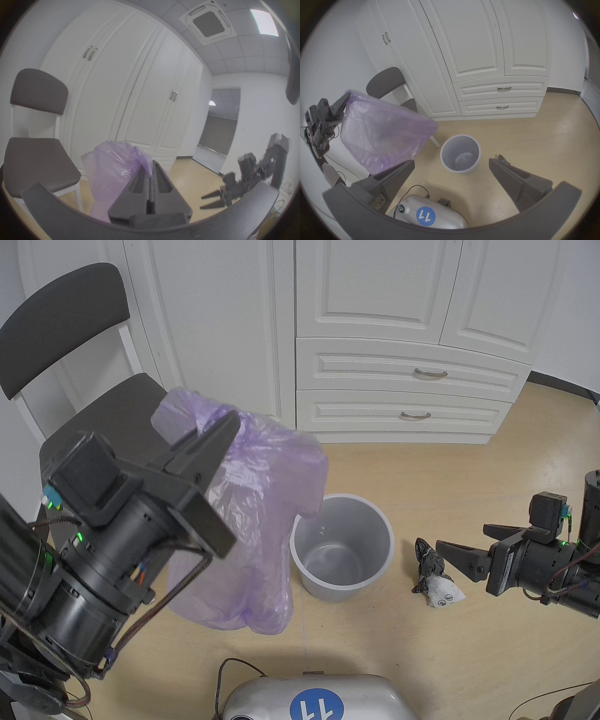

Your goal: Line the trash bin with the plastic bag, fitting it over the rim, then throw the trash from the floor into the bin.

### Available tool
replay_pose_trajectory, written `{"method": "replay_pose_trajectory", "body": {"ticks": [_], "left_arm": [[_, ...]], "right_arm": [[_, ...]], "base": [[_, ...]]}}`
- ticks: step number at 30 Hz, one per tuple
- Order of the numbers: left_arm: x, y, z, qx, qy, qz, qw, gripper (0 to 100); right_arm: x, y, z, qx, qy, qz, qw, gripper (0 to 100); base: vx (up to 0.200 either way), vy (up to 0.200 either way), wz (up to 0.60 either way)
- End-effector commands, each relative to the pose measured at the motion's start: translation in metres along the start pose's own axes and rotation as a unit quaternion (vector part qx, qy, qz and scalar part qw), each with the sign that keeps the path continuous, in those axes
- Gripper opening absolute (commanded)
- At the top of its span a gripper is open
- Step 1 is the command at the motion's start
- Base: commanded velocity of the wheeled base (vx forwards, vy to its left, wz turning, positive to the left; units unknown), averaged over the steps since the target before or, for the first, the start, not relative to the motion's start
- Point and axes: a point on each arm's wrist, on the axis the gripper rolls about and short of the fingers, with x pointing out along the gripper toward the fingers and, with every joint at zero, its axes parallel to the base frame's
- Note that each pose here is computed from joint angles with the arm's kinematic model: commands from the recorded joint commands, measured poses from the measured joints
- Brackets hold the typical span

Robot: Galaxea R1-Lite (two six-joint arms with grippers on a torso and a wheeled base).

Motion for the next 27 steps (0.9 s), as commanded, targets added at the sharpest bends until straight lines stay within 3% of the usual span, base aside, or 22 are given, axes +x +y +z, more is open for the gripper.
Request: {"method": "replay_pose_trajectory", "body": {"ticks": [1, 11, 14, 17, 19, 22, 24, 27], "left_arm": [[0.016, 0.003, 0.0, -0.014, -0.01, 0.032, 0.9993, 0], [0.03, 0.024, 0.02, -0.024, -0.049, 0.083, 0.9951, 0], [0.027, 0.028, 0.025, -0.031, -0.049, 0.088, 0.9944, 0], [0.014, 0.026, 0.026, -0.034, -0.02, 0.077, 0.9963, 0], [0.008, 0.024, 0.025, -0.032, 0.008, 0.061, 0.9976, 0], [0.008, 0.019, 0.025, -0.021, 0.077, -0.016, 0.9967, 0], [0.009, 0.017, 0.033, -0.021, 0.119, -0.082, 0.9893, 0], [0.008, 0.017, 0.048, -0.025, 0.196, -0.156, 0.9678, 0]], "right_arm": [[0.01, 0.003, -0.008, -0.006, 0.022, 0.0, 0.9997, 100], [0.015, 0.006, -0.009, 0.009, 0.028, 0.0, 0.9996, 100], [0.016, 0.006, -0.008, 0.008, 0.028, -0.001, 0.9996, 100], [0.013, 0.006, -0.007, 0.009, 0.023, -0.001, 0.9997, 100], [0.012, 0.006, -0.006, 0.009, 0.02, -0.001, 0.9998, 100], [0.009, 0.005, -0.005, 0.01, 0.015, -0.002, 0.9998, 100], [0.009, 0.005, -0.004, 0.009, 0.013, -0.001, 0.9999, 100], [0.004, 0.004, -0.002, 0.007, 0.007, 0.0, 1.0, 100]], "base": [[0.0, 0.0, 0.0], [0.0, 0.0, 0.0], [0.0, 0.0, 0.0], [0.0, 0.0, 0.0], [0.0, 0.0, 0.0], [0.0, 0.0, 0.0], [0.0, 0.0, 0.0], [0.0, 0.0, 0.0]]}}
